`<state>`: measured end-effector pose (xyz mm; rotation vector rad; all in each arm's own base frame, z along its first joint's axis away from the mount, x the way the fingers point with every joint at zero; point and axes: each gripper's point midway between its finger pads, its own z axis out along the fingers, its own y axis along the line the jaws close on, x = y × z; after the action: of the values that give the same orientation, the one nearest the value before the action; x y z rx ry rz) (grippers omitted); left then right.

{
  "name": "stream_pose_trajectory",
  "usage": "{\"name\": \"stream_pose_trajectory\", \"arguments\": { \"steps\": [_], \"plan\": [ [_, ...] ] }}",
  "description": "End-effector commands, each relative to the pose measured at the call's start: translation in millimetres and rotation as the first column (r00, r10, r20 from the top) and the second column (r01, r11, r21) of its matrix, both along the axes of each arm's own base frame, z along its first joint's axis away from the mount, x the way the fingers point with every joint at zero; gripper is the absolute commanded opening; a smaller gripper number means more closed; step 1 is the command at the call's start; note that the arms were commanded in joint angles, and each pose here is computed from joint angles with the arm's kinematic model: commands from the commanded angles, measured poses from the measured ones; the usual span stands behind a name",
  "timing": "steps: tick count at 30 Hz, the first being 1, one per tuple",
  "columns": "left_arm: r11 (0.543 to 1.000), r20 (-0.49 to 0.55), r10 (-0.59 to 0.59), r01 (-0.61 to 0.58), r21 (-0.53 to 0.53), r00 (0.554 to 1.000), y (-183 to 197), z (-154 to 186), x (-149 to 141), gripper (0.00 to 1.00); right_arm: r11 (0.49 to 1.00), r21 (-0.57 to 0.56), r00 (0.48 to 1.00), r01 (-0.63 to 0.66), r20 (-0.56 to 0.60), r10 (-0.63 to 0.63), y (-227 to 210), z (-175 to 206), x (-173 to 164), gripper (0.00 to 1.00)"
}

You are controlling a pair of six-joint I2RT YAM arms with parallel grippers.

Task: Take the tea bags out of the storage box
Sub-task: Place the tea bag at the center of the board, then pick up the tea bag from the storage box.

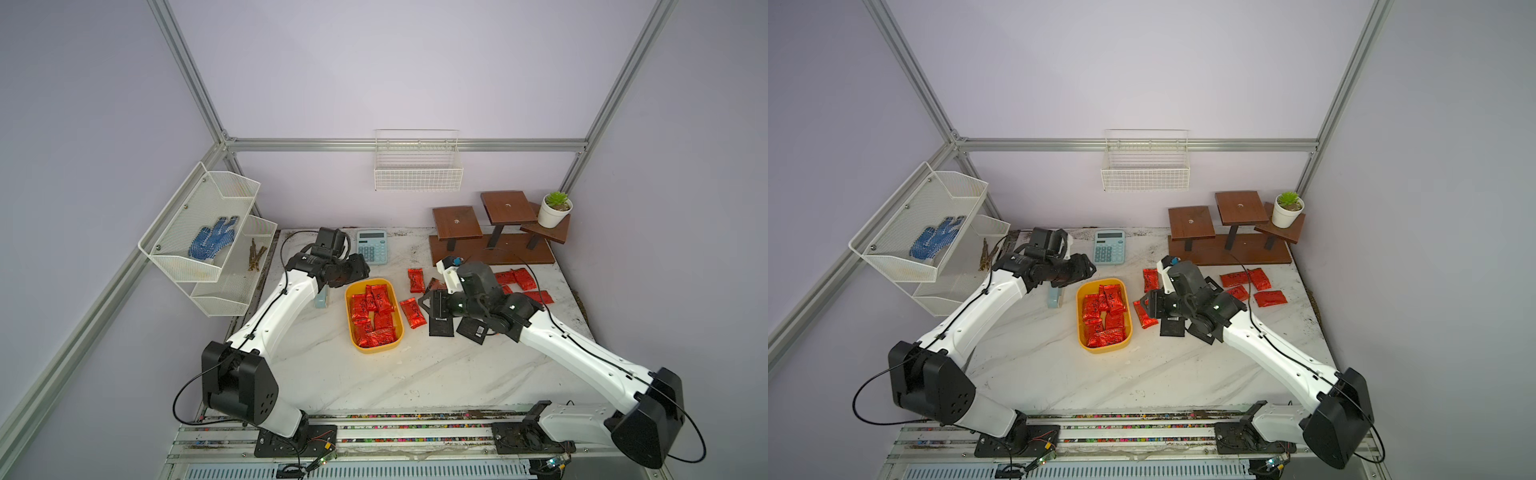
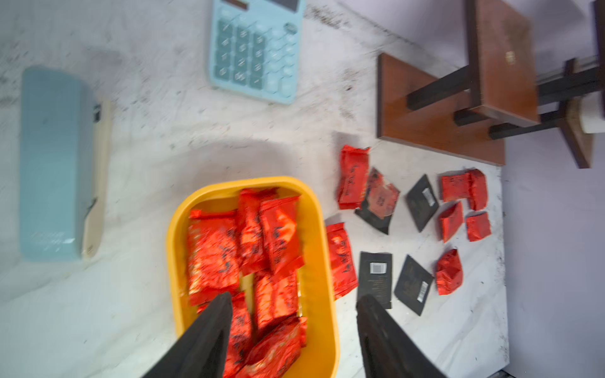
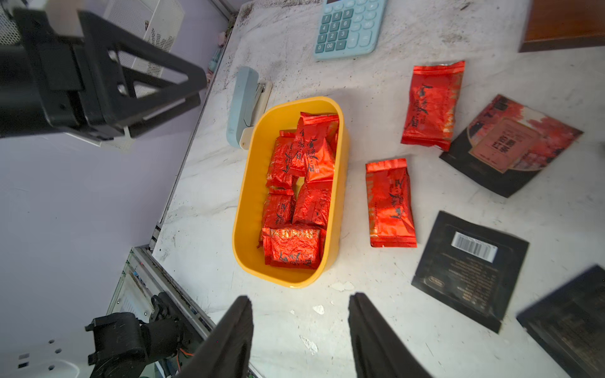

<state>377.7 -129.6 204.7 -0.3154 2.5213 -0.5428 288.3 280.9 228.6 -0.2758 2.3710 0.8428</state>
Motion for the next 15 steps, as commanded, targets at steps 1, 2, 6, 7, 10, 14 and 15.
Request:
{"name": "stream_pose_trajectory", "arguments": {
  "steps": [1,2,6,7,10,14,15],
  "plan": [
    [0.996,0.033,0.05,-0.048,-0.076,0.998,16.3,8.1,-19.7,0.65,0.997,-0.059,0.997,-0.046,0.058,0.05,23.5,2.9,8.6,0.56],
    [0.995,0.026,0.062,-0.06,-0.08,0.998,21.8,3.6,-26.0,0.65,0.996,-0.075,0.997,-0.051,0.057,0.056,30.4,-0.5,11.4,0.57],
    [0.991,0.003,0.096,-0.095,-0.097,0.995,34.9,-10.9,-50.8,0.66,0.985,-0.16,0.995,-0.064,0.06,0.074,62.0,-16.9,26.1,0.57],
    [0.99,0.0,0.104,-0.104,-0.099,0.995,37.5,-13.4,-56.2,0.66,0.98,-0.189,0.995,-0.065,0.062,0.078,69.5,-21.3,29.9,0.56],
    [0.985,-0.002,0.137,-0.137,-0.103,0.991,45.2,-18.6,-72.3,0.66,0.96,-0.276,0.994,-0.054,0.073,0.076,88.3,-33.1,44.0,0.56],
    [0.975,0.011,0.194,-0.191,-0.113,0.981,56.1,-24.0,-94.5,0.71,0.929,-0.368,0.995,-0.033,0.073,0.064,104.1,-54.5,65.0,0.56],
    [0.974,0.015,0.199,-0.196,-0.114,0.98,57.8,-25.1,-101.0,0.71,0.923,-0.384,0.996,-0.031,0.07,0.063,108.0,-59.0,70.1,0.57]
  ]
}}
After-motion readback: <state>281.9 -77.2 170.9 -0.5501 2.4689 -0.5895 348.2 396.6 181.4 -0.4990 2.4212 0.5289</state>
